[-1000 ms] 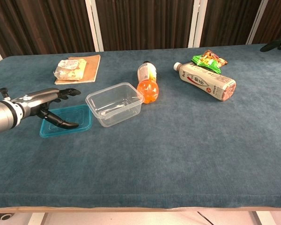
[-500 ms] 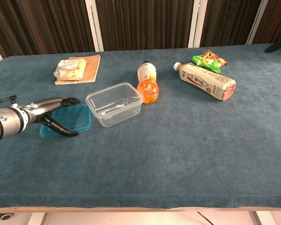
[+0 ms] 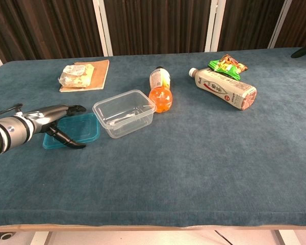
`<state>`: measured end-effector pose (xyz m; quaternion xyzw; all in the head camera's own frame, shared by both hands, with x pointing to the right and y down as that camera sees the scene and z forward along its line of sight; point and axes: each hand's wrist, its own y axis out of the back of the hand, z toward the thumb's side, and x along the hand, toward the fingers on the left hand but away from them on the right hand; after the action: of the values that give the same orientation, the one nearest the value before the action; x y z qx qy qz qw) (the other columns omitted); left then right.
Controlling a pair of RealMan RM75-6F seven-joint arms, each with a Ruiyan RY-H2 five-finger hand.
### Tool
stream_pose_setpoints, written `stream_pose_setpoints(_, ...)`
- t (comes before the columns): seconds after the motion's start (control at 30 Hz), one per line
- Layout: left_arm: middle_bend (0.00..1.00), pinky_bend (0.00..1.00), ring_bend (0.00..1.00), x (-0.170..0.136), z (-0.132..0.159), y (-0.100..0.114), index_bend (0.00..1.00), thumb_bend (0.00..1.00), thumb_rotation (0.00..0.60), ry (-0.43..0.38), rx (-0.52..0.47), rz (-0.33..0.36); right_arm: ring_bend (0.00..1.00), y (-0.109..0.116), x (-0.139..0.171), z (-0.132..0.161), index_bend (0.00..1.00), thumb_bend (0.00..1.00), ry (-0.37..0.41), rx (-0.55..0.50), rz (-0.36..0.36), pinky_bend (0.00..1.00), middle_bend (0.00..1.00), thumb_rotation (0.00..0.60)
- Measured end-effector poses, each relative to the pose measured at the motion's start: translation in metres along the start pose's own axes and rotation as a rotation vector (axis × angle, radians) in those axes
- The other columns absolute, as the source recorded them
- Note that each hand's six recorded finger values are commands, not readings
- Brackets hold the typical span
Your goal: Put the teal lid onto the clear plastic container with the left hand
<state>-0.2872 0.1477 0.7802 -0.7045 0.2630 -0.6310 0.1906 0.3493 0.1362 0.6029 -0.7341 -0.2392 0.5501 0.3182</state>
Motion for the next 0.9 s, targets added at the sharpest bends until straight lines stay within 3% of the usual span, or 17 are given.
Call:
stream_pose_setpoints(0.2, 0.0, 0.2, 0.08, 0.002, -0.005, 0.002, 0.0, 0.18, 0.508, 0.024, -0.017, -0.005, 0.0, 0.0, 0.001, 0.001, 0.0, 0.13, 0.004, 0.002, 0.002, 0.0, 0.0, 0.6)
stream_pose_setpoints(0.37, 0.04, 0.29, 0.25, 0.003, -0.013, -0.001, 0.0, 0.18, 0.558, 0.051, -0.027, -0.023, 0.0, 0.001, 0.001, 0.0, 0.0, 0.13, 0.0, 0.002, 0.0, 0.0, 0.0, 0.6)
stream_pose_setpoints(0.43, 0.12, 0.35, 0.33, 0.004, -0.016, -0.002, 0.0, 0.18, 0.587, 0.067, -0.026, -0.033, 0.0, 0.001, 0.001, 0.0, 0.0, 0.13, 0.0, 0.002, 0.001, 0.0, 0.0, 0.6)
stream_pose_setpoints(0.57, 0.46, 0.67, 0.67, 0.005, -0.021, -0.002, 0.13, 0.18, 0.6, 0.091, -0.014, -0.048, 0.0, 0.0, 0.0, 0.002, 0.0, 0.13, 0.003, 0.001, 0.003, 0.0, 0.0, 0.6)
stream_pose_setpoints(0.67, 0.62, 0.83, 0.83, 0.002, -0.022, -0.002, 0.22, 0.19, 0.6, 0.089, -0.02, -0.062, 0.0, -0.001, 0.0, 0.002, 0.0, 0.13, 0.003, 0.001, 0.007, 0.0, 0.0, 0.6)
stream_pose_setpoints(0.73, 0.67, 0.89, 0.89, 0.0, -0.022, -0.002, 0.24, 0.2, 0.6, 0.084, -0.025, -0.064, 0.0, -0.001, 0.0, 0.002, 0.0, 0.13, 0.003, -0.001, 0.009, 0.0, 0.0, 0.6)
stream_pose_setpoints(0.9, 0.7, 0.94, 0.93, -0.009, -0.02, 0.005, 0.25, 0.22, 0.6, 0.056, -0.03, -0.036, 0.0, -0.001, 0.0, 0.002, 0.0, 0.13, 0.004, -0.001, 0.009, 0.0, 0.0, 0.6)
